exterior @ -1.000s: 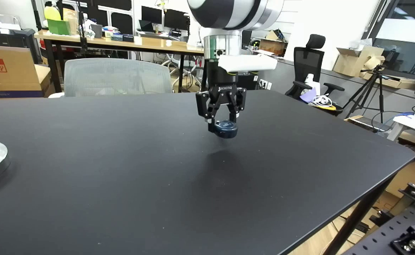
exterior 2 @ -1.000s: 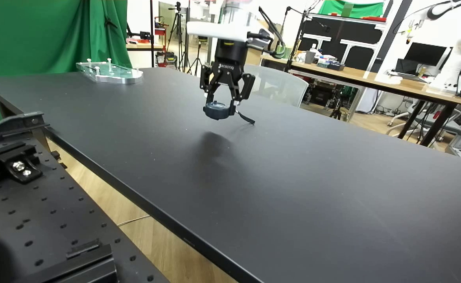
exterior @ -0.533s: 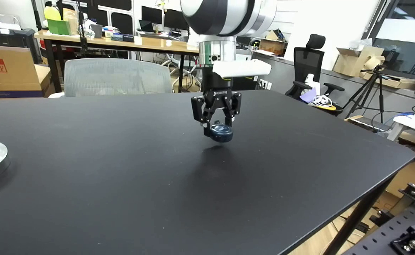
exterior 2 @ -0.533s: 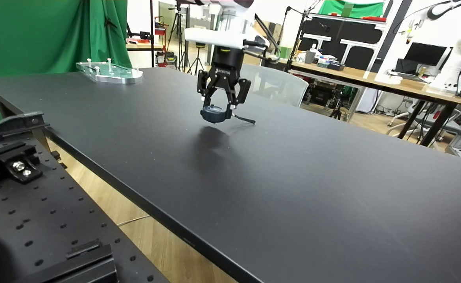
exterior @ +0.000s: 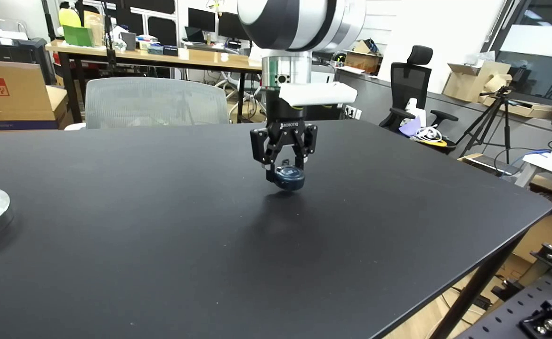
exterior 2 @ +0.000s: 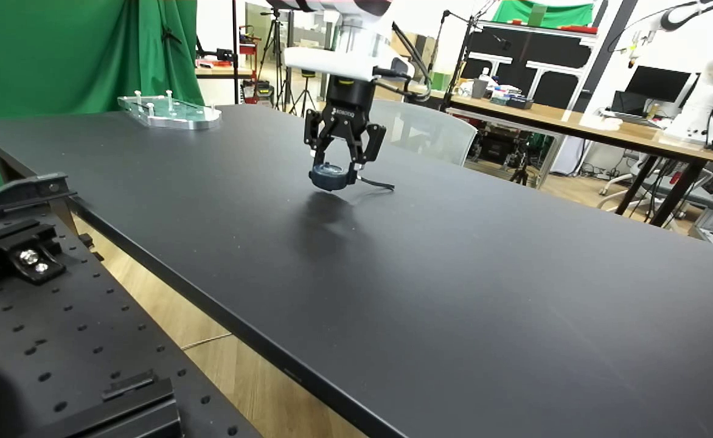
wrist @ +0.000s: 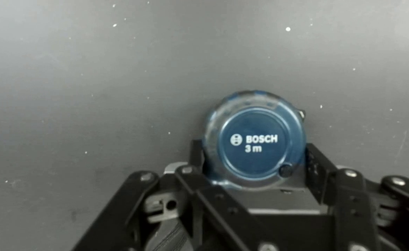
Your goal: Move the measuring tape slightly to the left
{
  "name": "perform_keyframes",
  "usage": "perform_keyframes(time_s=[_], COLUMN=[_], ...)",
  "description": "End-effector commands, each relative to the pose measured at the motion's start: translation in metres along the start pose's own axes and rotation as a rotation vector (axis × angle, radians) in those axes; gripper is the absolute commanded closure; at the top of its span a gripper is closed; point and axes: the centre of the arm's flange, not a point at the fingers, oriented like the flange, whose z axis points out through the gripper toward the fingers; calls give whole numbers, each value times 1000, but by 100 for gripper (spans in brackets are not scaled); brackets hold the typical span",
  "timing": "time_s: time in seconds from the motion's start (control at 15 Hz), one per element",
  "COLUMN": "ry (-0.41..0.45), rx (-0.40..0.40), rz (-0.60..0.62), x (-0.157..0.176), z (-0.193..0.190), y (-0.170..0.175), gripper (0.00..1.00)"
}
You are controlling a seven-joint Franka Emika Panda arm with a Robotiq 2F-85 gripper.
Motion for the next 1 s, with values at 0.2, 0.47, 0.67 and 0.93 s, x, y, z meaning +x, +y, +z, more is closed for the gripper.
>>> perform_keyframes(time_s=[0.2, 0.47, 0.67, 0.93], ry=[10, 82, 211, 204], rx=[16, 4, 51, 149], rz=[9, 17, 68, 158], x=[2, -8, -20, -40], z=[-7, -18, -35, -52], y=[-2, -5, -10, -16], gripper=[0, 0, 0, 0])
